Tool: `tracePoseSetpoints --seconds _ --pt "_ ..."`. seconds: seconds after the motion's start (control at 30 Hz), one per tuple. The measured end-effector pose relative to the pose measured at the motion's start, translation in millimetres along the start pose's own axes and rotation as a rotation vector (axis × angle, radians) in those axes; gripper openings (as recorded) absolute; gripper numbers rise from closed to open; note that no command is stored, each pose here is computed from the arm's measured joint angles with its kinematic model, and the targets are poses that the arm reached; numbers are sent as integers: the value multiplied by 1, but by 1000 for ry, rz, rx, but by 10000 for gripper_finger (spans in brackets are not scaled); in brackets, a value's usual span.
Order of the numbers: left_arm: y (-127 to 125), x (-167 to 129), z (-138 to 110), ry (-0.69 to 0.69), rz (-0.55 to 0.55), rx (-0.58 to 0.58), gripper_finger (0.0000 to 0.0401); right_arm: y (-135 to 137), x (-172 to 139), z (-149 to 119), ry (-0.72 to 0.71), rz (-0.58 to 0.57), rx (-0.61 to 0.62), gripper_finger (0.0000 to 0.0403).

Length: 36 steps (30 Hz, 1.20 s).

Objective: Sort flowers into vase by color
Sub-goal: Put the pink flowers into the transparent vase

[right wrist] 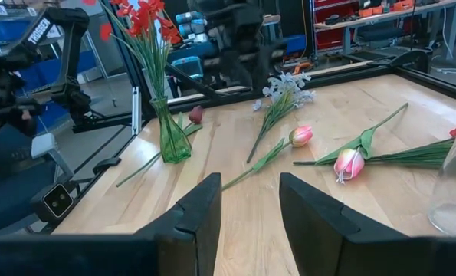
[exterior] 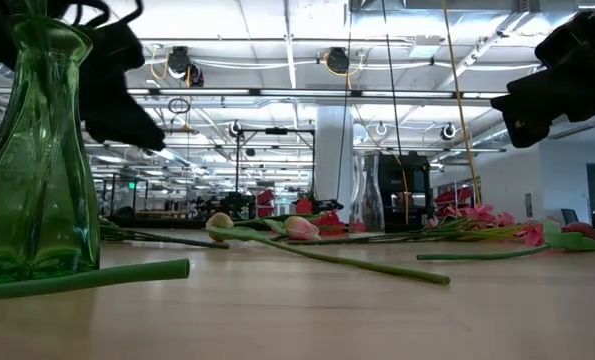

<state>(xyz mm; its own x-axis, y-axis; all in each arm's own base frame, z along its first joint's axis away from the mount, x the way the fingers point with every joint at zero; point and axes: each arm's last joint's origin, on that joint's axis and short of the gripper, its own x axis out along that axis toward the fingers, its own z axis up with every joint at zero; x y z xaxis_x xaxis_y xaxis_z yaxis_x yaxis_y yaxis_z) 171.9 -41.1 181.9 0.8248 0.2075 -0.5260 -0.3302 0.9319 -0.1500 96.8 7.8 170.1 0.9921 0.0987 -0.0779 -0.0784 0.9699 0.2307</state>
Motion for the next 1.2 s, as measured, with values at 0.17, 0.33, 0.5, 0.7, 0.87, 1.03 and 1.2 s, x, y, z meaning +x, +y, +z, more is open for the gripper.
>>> tracePoseSetpoints --seconds 0.17,0.33,0.5,0.7,0.87,1.03,1.2 --pt "6 -3 21 -28 124 -18 168 0 0 0 1 0 0 125" --pt "10 -2 31 -53 163 -48 168 0 0 0 0 0 0 125" --pt "12 -8 44 -24 203 -46 168 -2 0 1 -25 -62 -2 125" --pt "24 -15 60 61 265 -123 168 -6 -1 8 -126 -244 54 125" --pt "43 -17 60 185 328 -217 168 -7 4 15 -222 -318 152 107" --pt "61 -16 58 245 394 -255 168 -7 18 25 -157 -415 294 65" --pt "74 -16 59 279 412 -255 168 -1 48 64 -52 -522 349 15"
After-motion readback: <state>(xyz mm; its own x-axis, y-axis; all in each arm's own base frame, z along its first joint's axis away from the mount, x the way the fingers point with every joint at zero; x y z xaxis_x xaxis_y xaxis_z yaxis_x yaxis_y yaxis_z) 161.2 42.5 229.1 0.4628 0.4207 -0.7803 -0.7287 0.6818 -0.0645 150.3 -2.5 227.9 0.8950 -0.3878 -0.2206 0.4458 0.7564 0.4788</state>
